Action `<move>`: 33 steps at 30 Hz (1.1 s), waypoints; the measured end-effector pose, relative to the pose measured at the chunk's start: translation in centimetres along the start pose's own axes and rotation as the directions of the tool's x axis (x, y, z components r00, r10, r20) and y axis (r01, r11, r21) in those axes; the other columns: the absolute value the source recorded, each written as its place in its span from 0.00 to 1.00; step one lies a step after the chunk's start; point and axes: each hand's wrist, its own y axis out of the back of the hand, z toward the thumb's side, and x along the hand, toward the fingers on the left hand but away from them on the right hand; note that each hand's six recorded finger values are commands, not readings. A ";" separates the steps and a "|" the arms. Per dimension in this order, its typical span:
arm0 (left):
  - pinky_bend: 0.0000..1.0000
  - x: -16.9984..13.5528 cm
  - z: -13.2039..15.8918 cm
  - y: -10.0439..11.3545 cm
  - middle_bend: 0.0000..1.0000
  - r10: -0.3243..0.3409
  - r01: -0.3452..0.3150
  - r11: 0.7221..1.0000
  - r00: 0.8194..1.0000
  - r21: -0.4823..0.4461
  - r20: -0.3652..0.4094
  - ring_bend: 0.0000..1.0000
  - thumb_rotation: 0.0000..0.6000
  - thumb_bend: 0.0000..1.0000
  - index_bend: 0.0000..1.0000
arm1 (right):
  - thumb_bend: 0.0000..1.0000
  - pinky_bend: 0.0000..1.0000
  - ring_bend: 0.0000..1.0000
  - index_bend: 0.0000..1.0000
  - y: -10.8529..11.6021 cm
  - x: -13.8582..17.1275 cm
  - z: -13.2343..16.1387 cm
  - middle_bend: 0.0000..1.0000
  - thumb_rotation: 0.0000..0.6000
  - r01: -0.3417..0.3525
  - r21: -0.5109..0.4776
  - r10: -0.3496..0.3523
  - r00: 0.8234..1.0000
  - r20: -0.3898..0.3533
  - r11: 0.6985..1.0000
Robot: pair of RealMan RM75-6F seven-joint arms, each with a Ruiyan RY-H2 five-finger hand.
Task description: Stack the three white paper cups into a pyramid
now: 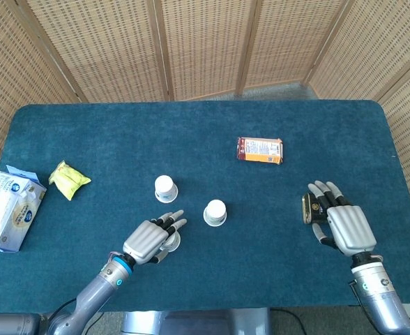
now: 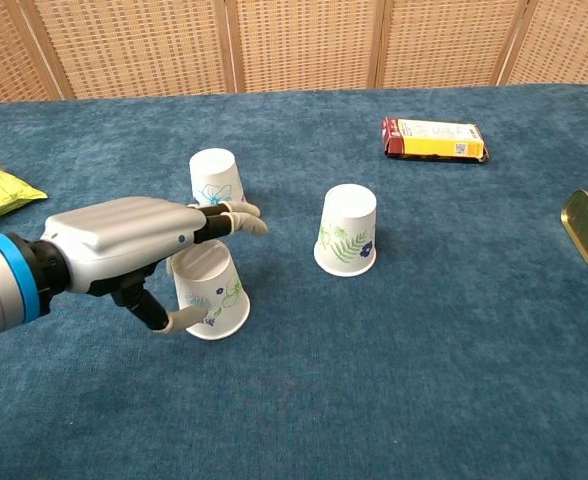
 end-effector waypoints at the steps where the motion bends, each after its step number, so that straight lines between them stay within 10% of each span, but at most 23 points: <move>1: 0.50 0.1 0.0 0.0 0.06 0.002 -0.002 1.000 1.000 -0.001 0.001 0.22 1.00 0.44 0.13 | 0.45 0.41 0.00 0.03 0.0 0.0 0.0 0.01 1.00 0.000 -0.001 0.000 1.000 0.002 1.000; 33: 0.59 1.5 -1.1 2.8 0.22 0.089 -0.088 0.996 0.996 0.024 -0.018 0.33 1.00 0.45 0.30 | 0.45 0.41 0.00 0.03 0.1 0.1 0.0 0.01 1.00 0.001 -0.038 -0.001 1.000 0.003 0.999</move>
